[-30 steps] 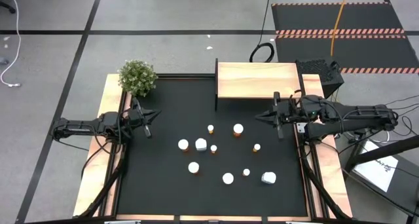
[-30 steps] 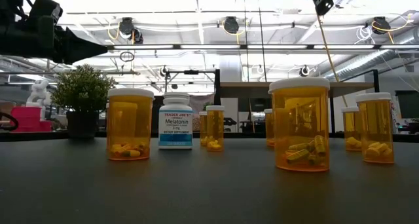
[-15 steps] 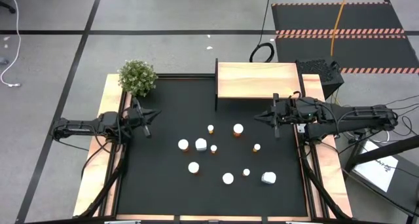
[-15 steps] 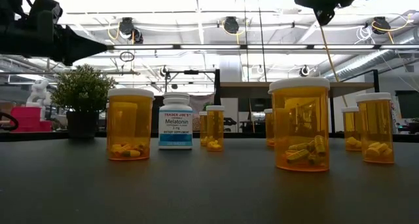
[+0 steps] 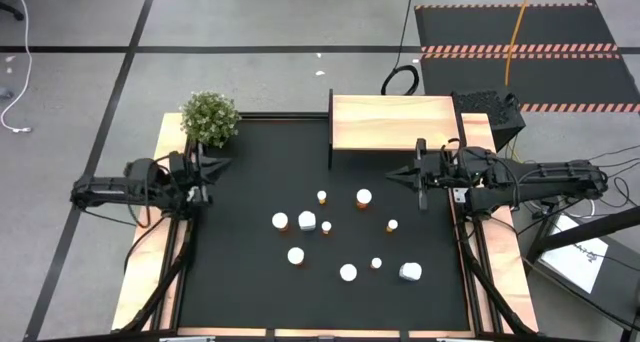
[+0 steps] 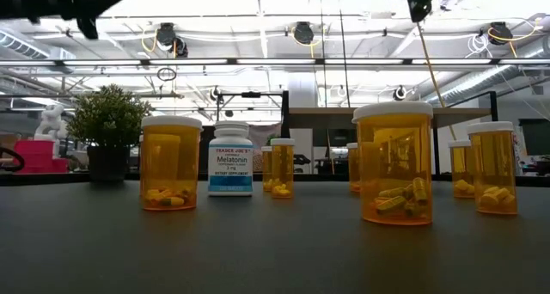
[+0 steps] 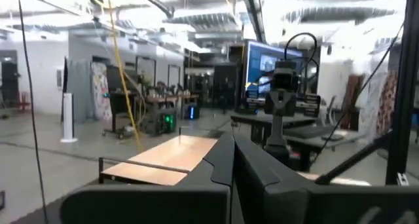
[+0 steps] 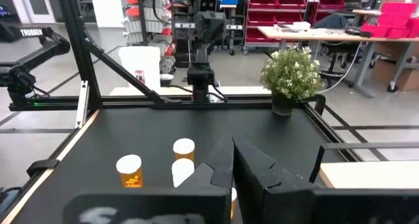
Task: Pick and place medicine bottles onto shelf by color
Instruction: Put the small orange pill bottle on the shelf
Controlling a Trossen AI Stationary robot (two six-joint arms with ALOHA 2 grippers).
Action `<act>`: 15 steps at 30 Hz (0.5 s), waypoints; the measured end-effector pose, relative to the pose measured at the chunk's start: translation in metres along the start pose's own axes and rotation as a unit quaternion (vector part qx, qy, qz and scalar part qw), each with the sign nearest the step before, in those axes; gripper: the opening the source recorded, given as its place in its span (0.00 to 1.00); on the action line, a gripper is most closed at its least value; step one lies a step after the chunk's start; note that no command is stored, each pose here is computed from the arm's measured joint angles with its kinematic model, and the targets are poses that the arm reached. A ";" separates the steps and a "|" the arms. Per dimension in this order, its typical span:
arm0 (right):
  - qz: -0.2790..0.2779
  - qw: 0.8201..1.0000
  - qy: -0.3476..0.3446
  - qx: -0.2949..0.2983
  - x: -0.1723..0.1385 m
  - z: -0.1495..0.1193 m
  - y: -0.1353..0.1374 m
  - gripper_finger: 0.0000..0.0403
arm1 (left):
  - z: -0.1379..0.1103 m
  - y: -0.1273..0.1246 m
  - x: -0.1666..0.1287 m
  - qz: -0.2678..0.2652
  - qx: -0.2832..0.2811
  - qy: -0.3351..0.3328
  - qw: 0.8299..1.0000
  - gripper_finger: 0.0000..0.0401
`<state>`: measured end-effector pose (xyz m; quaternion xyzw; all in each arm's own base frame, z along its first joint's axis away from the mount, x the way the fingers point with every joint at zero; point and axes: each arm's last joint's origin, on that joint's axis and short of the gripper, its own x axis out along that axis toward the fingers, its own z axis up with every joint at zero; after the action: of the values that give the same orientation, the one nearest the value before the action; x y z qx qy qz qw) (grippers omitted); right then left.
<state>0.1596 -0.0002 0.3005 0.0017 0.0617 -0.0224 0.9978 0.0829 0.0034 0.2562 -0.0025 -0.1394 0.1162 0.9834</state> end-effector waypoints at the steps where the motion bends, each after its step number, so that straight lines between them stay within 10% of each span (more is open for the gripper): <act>1: 0.000 1.000 -0.003 -0.002 0.001 0.000 0.000 0.00 | 0.006 0.000 0.002 -0.001 0.002 0.013 1.000 0.01; 15: -0.002 1.000 0.023 -0.013 0.013 -0.006 0.001 0.00 | 0.099 -0.011 0.048 -0.020 0.023 0.119 0.992 0.01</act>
<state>0.1716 -0.0003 0.2931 -0.0104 0.0849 -0.0234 0.9961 0.1030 0.0014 0.3650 0.0094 -0.0192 0.0991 0.9949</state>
